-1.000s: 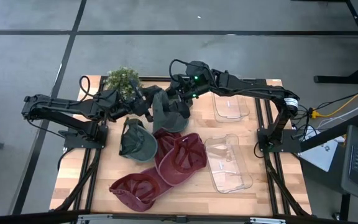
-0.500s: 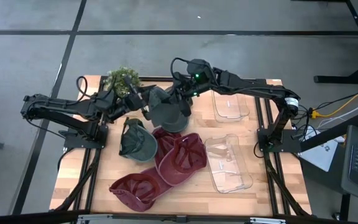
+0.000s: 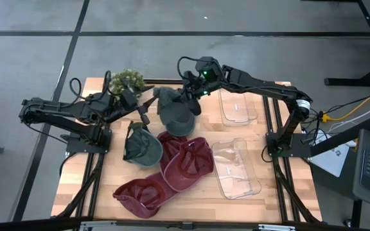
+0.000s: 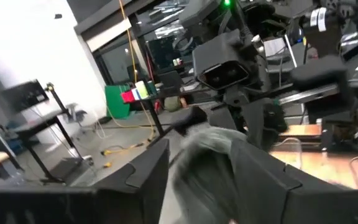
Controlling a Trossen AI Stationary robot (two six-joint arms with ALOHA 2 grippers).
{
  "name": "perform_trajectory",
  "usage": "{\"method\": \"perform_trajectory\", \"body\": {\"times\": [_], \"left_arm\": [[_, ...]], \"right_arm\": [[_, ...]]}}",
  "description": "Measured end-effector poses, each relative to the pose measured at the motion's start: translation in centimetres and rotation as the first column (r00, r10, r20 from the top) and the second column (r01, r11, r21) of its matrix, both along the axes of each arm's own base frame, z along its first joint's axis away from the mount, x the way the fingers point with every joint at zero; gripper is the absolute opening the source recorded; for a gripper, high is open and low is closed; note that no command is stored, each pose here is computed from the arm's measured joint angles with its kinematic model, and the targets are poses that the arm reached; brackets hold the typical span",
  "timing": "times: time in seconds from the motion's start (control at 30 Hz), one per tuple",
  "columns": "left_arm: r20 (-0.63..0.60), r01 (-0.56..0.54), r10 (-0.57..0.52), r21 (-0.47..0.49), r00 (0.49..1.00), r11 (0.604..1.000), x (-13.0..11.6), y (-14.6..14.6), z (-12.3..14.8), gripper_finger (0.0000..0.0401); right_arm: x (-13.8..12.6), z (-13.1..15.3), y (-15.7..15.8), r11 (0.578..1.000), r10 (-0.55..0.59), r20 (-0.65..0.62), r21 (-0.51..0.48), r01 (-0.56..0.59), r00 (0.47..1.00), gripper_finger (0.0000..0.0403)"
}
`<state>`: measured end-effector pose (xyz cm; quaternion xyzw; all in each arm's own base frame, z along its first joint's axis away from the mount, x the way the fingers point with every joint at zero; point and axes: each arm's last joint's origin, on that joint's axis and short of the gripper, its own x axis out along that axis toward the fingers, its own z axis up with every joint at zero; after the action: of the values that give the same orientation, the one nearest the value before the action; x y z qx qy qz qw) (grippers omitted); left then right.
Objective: Pick & Place hat
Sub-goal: Put the right gray cap into the top transparent bin
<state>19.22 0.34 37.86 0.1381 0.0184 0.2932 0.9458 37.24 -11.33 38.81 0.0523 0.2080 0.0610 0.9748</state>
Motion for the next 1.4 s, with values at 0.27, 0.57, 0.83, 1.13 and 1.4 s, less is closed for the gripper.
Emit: {"method": "perform_trajectory", "body": {"times": [0.27, 0.57, 0.83, 1.13, 1.4], "left_arm": [[0.063, 0.003, -0.001, -0.036, 0.998, 0.999, -1.8, 0.1, 0.8, 0.0178], [0.069, 0.003, -0.001, -0.037, 0.998, 0.999, -2.0, 0.1, 0.9, 0.0173], [0.100, -0.027, 0.035, -0.087, 0.994, 0.996, -2.0, 0.2, 0.9, 0.0171], [0.116, -0.031, 0.044, -0.113, 0.992, 0.993, -2.0, 0.2, 0.9, 0.0169], [0.107, -0.035, 0.045, -0.100, 0.993, 0.994, -2.0, 0.2, 0.9, 0.0169]], "right_arm": [[-6.4, 2.3, -0.5, 0.983, -0.128, -0.173, -0.156, 0.101, 0.977, 0.0006], [-12.2, 3.1, -0.3, 0.952, -0.224, -0.266, -0.264, 0.153, 0.937, 0.0006], [-16.1, 2.2, -0.2, 0.937, -0.270, -0.265, -0.293, 0.189, 0.926, 0.0006], [-19.0, -1.5, -0.6, 0.909, -0.279, -0.297, -0.389, 0.152, 0.913, 0.0006], [-19.4, -5.9, -2.5, 0.912, -0.274, -0.300, -0.383, 0.148, 0.914, 0.0006]]}}
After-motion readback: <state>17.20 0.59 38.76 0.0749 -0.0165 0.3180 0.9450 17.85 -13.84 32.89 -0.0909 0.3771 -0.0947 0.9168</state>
